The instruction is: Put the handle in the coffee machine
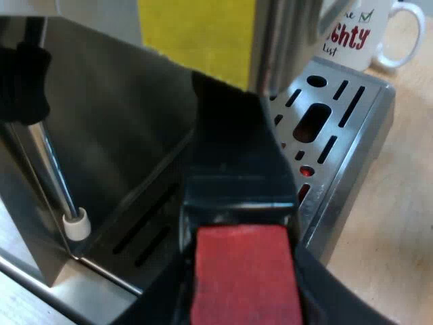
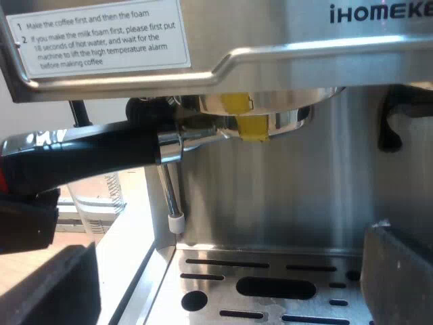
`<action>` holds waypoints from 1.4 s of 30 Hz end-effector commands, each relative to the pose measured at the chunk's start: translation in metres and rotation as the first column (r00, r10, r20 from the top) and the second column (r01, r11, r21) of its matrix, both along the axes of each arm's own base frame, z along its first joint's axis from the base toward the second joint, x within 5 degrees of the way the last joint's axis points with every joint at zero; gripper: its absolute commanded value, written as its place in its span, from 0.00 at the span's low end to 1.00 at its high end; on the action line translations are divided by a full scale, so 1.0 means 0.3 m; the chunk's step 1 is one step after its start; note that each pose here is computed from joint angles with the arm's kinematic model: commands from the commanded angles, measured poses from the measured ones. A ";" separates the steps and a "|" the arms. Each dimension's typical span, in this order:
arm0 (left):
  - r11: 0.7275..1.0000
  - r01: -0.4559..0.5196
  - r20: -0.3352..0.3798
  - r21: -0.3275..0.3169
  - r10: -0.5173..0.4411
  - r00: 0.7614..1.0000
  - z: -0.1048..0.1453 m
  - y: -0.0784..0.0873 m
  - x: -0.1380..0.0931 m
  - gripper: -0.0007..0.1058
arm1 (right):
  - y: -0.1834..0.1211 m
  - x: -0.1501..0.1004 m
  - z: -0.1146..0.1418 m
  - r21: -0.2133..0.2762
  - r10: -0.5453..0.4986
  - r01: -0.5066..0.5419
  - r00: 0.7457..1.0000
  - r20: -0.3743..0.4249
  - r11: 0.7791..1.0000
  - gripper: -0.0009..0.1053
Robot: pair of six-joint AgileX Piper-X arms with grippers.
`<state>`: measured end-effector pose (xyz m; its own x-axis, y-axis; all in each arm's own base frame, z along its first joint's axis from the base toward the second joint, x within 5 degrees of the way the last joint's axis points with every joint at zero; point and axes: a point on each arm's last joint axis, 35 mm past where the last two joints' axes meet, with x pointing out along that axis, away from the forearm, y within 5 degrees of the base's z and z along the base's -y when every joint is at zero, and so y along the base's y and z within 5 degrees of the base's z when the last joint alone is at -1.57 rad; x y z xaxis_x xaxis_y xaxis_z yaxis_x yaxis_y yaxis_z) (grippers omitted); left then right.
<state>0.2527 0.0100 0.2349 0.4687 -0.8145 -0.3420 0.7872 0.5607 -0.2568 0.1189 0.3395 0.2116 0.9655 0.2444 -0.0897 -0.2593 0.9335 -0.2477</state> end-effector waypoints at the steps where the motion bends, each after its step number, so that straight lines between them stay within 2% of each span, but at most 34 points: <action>1: 0.983 0.146 0.163 -0.110 -0.127 0.978 0.110 -0.011 0.014 0.01 | 0.003 0.007 0.009 0.011 -0.006 0.006 1.000 0.002 1.000 0.75; 6: 0.982 0.147 0.152 -0.121 -0.128 0.980 0.110 -0.011 0.014 0.01 | -0.018 0.066 0.004 -0.011 -0.028 0.028 1.000 -0.006 1.000 0.75; 9: 0.982 0.147 0.152 -0.121 -0.128 0.980 0.110 -0.011 0.014 0.01 | -0.032 0.110 -0.004 -0.027 -0.003 0.002 1.000 -0.026 1.000 0.74; 10: 0.982 0.147 0.152 -0.121 -0.128 0.980 0.110 -0.011 0.014 0.01 | -0.035 0.120 -0.007 -0.032 0.005 -0.006 0.999 -0.032 0.999 0.72; 11: 0.982 0.147 0.152 -0.121 -0.128 0.980 0.110 -0.011 0.014 0.01 | -0.042 0.138 -0.011 -0.041 0.019 -0.021 0.999 -0.044 0.999 0.66; 12: 0.982 0.147 0.152 -0.121 -0.128 0.980 0.110 -0.011 0.014 0.01 | -0.048 0.159 -0.020 -0.049 0.042 -0.045 0.997 -0.060 0.998 0.56; 13: 0.982 0.147 0.152 -0.121 -0.128 0.980 0.110 -0.011 0.014 0.01 | -0.049 0.165 -0.025 -0.051 0.044 -0.047 0.997 -0.063 0.998 0.52; 15: 0.982 0.147 0.152 -0.121 -0.128 0.980 0.110 -0.011 0.014 0.01 | -0.049 0.179 -0.037 -0.049 0.068 -0.071 0.995 -0.073 0.996 0.48; 18: 0.982 0.147 0.152 -0.121 -0.128 0.980 0.110 -0.011 0.014 0.01 | -0.042 0.192 -0.084 -0.077 0.083 -0.091 0.992 -0.097 0.993 0.48; 20: 0.982 0.147 0.152 -0.121 -0.128 0.980 0.110 -0.011 0.014 0.01 | -0.037 0.197 -0.105 -0.073 0.082 -0.089 0.992 -0.095 0.993 0.48; 24: 0.982 0.147 0.152 -0.121 -0.128 0.980 0.110 -0.011 0.014 0.01 | -0.026 0.203 -0.132 -0.046 0.083 -0.087 0.993 -0.080 0.995 0.48; 25: 0.982 0.147 0.152 -0.121 -0.128 0.980 0.110 -0.011 0.014 0.01 | -0.009 0.211 -0.164 0.002 0.089 -0.089 0.995 -0.041 0.996 0.48; 26: 0.982 0.147 0.152 -0.121 -0.128 0.980 0.110 -0.011 0.014 0.01 | -0.007 0.212 -0.170 0.001 0.088 -0.088 0.996 -0.029 0.996 0.48; 28: 0.982 0.147 0.152 -0.121 -0.128 0.980 0.110 -0.011 0.014 0.01 | -0.001 0.216 -0.197 -0.041 0.084 -0.083 0.996 0.003 0.996 0.47; 31: 0.982 0.147 0.152 -0.121 -0.128 0.980 0.110 -0.011 0.014 0.01 | 0.004 0.231 -0.213 -0.021 0.076 -0.076 0.996 0.037 0.997 0.46; 36: 0.982 0.147 0.152 -0.121 -0.128 0.980 0.110 -0.011 0.014 0.01 | 0.022 0.289 -0.201 -0.073 0.048 -0.042 0.996 0.072 0.996 0.46; 42: 0.982 0.147 0.152 -0.121 -0.128 0.980 0.110 -0.011 0.014 0.01 | 0.043 0.376 -0.162 -0.024 -0.026 0.028 0.995 0.101 0.999 0.46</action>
<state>0.2519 0.0096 0.2346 0.4572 -0.8258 -0.3301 0.7783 0.5511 -0.3009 0.2299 0.3524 0.1604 0.9741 0.2258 -0.0103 -0.2188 0.9306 -0.2934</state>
